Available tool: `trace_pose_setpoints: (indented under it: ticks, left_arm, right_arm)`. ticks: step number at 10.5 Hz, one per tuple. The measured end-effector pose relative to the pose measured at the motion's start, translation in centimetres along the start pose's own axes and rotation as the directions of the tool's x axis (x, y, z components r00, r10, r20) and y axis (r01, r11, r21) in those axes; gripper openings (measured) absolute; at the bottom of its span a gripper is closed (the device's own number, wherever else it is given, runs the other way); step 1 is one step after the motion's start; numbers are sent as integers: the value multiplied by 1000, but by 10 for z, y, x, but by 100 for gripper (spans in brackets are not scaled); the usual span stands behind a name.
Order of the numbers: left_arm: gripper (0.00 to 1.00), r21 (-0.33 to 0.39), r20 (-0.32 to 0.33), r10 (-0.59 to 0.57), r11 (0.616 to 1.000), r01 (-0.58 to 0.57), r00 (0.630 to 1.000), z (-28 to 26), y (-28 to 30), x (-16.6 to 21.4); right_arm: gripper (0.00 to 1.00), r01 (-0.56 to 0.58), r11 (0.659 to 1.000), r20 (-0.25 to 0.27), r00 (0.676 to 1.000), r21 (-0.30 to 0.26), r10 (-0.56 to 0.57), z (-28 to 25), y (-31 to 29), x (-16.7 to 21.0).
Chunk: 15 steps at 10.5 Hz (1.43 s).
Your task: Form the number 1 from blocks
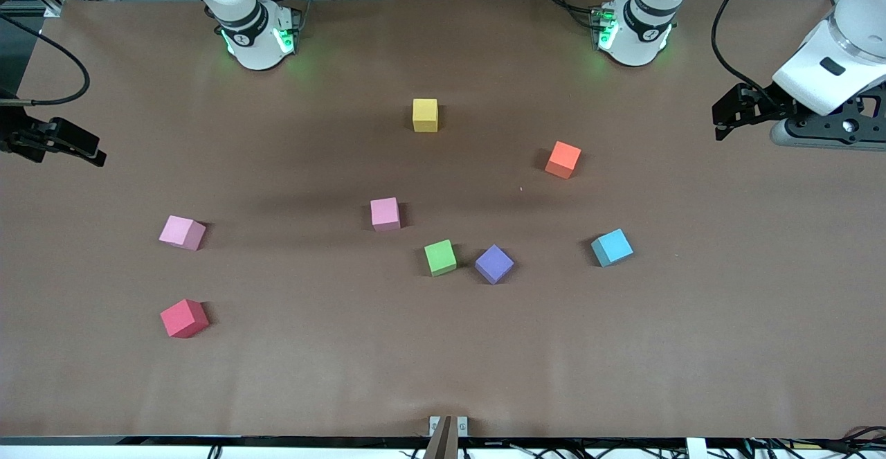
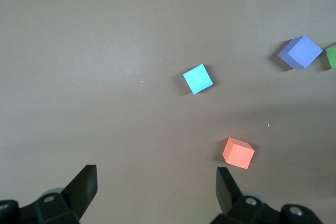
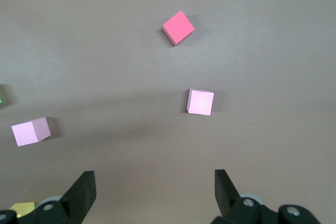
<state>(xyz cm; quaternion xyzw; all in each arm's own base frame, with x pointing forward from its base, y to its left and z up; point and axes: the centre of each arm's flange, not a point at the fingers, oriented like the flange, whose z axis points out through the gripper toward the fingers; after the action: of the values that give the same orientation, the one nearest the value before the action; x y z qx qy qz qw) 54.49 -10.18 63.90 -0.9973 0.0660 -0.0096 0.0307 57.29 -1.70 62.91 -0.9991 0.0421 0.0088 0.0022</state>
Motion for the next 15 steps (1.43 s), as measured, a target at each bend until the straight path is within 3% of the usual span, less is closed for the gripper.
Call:
trace_pose_setpoints:
  ticks: [6, 9, 12, 15]
  left_arm:
    - [100, -2, 30, 8, 1000, -8, 1000, 14, 4, 6]
    - [100, 0, 92, -33, 999, 33, 995, 44, 8, 16]
    - [100, -4, 180, -39, 999, 41, 983, 105, 5, 36]
    - [100, -17, 199, -37, 999, 41, 979, 197, 8, 56]
  right_arm:
    - [100, 61, 998, 25, 998, 4, -61, 12, -35, -3]
    - [100, 182, 982, 52, 981, 50, -185, 89, -117, -7]
    - [100, 239, 970, 92, 966, 44, -243, 184, -227, -58]
    - [100, 190, 976, 139, 969, 103, -203, 264, -305, -135]
